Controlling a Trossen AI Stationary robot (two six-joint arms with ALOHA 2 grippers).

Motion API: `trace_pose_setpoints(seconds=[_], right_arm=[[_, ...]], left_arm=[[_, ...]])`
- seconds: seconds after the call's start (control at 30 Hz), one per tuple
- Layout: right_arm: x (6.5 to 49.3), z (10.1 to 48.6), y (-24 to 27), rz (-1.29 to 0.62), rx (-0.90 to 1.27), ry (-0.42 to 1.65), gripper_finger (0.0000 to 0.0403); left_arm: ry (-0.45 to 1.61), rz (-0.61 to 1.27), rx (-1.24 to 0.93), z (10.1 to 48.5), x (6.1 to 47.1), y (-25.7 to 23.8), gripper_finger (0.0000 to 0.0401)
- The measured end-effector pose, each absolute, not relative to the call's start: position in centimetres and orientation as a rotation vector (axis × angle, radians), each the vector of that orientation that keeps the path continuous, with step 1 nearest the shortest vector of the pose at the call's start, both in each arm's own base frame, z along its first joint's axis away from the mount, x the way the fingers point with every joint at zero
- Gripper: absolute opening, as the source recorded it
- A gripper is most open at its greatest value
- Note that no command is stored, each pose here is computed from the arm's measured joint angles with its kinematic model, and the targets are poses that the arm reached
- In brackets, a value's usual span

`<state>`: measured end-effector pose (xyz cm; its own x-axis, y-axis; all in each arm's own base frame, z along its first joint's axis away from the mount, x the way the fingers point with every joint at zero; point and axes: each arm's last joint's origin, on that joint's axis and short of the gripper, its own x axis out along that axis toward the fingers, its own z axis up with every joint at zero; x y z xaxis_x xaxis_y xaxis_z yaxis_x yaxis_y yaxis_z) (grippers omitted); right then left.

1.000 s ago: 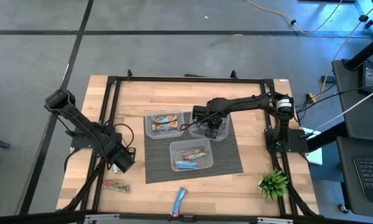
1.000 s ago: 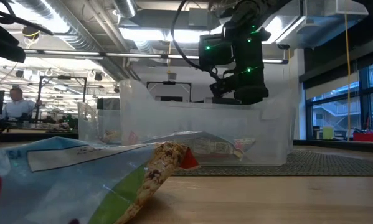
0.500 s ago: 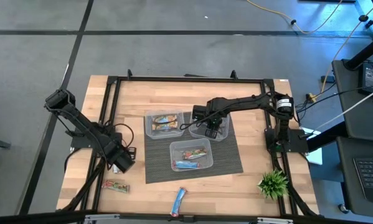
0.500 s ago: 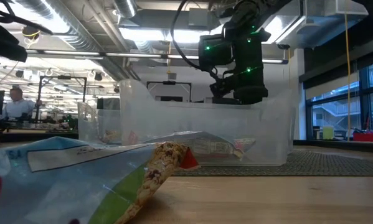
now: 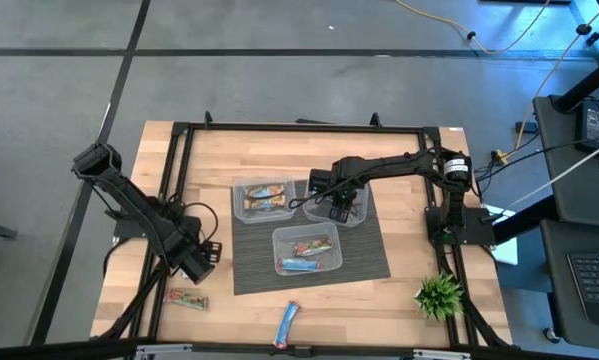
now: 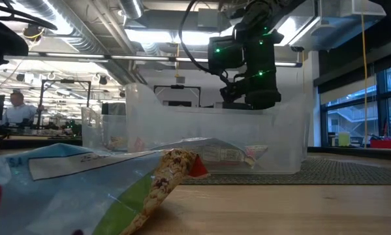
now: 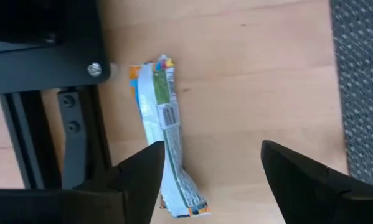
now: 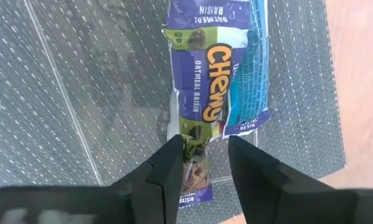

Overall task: Pick and place Granola Bars by type
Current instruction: Put the yellow granola bar into the top left transparent bin

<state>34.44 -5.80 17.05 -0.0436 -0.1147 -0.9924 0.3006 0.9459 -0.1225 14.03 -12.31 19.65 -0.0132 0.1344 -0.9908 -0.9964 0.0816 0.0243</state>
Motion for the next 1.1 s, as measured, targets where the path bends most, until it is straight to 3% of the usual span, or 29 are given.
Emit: trace_pose_setpoints(seconds=[0.4,0.67,1.1], right_arm=[[34.49,17.04,-5.81,-0.336,0.146,1.576,0.0131],[34.5,17.04,-5.81,-0.335,0.144,1.575,0.0131],[34.62,17.04,-5.82,-0.335,0.144,1.563,0.0131]], left_arm=[[1.179,1.176,-1.023,19.64,14.18,-12.43,0.0262],[1.203,1.263,-1.062,19.58,13.72,-12.56,0.0263],[1.237,1.256,-0.929,18.97,13.7,-12.62,0.0263]])
